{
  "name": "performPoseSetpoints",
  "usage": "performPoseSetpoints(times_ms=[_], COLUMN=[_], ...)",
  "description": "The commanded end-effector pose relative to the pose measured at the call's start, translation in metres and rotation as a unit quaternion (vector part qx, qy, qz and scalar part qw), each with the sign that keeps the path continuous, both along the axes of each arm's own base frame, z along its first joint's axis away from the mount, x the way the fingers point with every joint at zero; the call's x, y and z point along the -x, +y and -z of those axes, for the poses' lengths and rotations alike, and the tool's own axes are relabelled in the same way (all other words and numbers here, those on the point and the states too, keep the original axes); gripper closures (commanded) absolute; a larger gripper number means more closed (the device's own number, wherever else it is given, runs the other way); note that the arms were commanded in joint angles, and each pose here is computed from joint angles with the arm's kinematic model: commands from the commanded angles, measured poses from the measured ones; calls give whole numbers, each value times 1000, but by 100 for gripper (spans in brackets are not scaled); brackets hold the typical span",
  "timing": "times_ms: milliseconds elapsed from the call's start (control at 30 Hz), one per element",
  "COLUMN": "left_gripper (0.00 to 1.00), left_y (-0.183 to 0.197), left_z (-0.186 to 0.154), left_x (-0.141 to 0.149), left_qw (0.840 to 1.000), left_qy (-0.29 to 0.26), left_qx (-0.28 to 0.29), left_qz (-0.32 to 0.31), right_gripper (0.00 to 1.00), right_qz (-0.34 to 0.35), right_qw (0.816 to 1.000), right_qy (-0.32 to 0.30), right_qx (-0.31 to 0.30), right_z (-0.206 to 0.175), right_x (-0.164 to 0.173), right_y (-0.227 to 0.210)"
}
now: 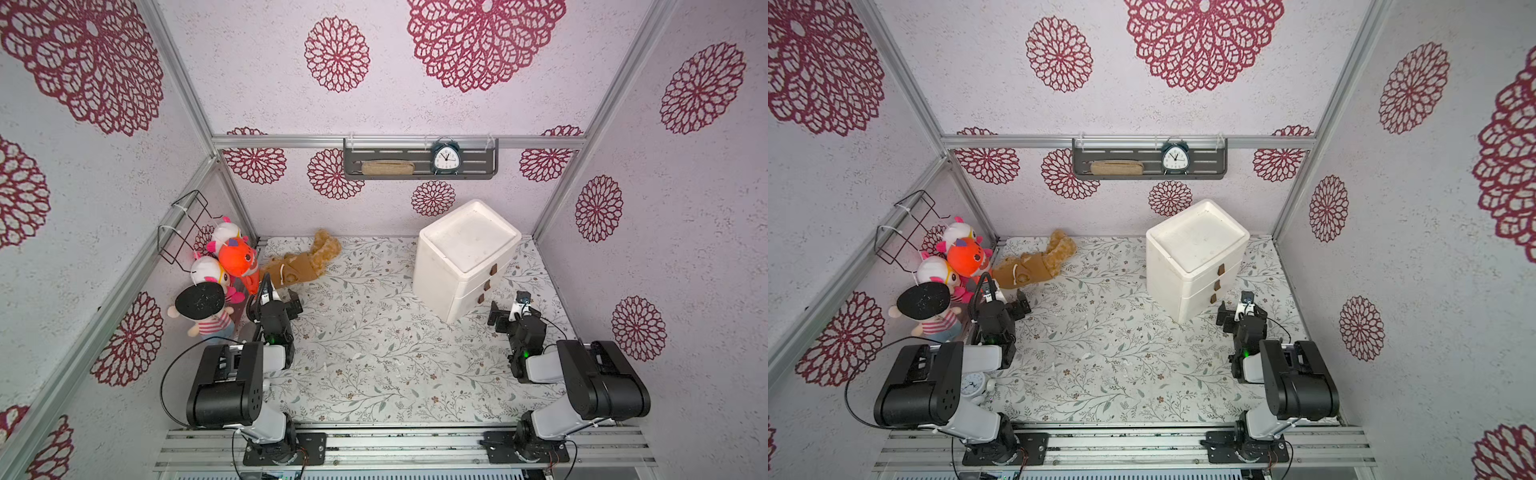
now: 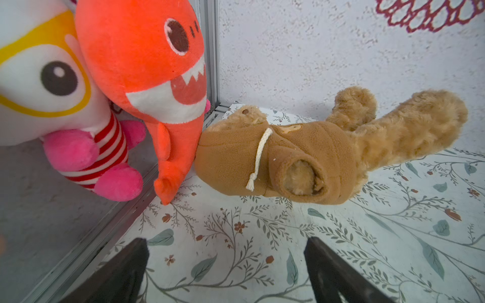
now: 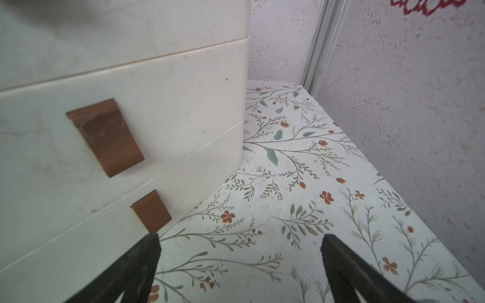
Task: Take the microphone out of the drawer
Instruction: Move the storage box to the center of the board.
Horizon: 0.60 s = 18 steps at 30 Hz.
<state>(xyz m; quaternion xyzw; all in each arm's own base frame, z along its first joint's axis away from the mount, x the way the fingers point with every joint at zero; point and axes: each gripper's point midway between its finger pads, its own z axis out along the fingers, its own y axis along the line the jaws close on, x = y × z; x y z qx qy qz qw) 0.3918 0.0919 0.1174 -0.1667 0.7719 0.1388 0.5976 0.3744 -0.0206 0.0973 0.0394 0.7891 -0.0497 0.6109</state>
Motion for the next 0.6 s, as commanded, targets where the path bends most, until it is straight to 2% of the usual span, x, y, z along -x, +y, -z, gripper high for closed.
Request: performPoseSetpoints(times_ms=[0, 467, 567], left_gripper=[3, 3, 3], left_y=[1, 1, 0], left_z=[-5, -6, -11], left_x=[-3, -2, -4], left_qw=[1000, 1000, 1000], left_qy=[-8, -13, 0], left_qx=[0, 0, -5], left_qz=[3, 3, -1], right_gripper=[1, 1, 1], right_qz=[8, 8, 8], right_qw=[1000, 1000, 1000], right_qy=[-24, -24, -23], right_qx=[-6, -6, -6], right_z=[-14, -14, -14], right_x=[-5, -5, -5], right_y=[-1, -1, -1])
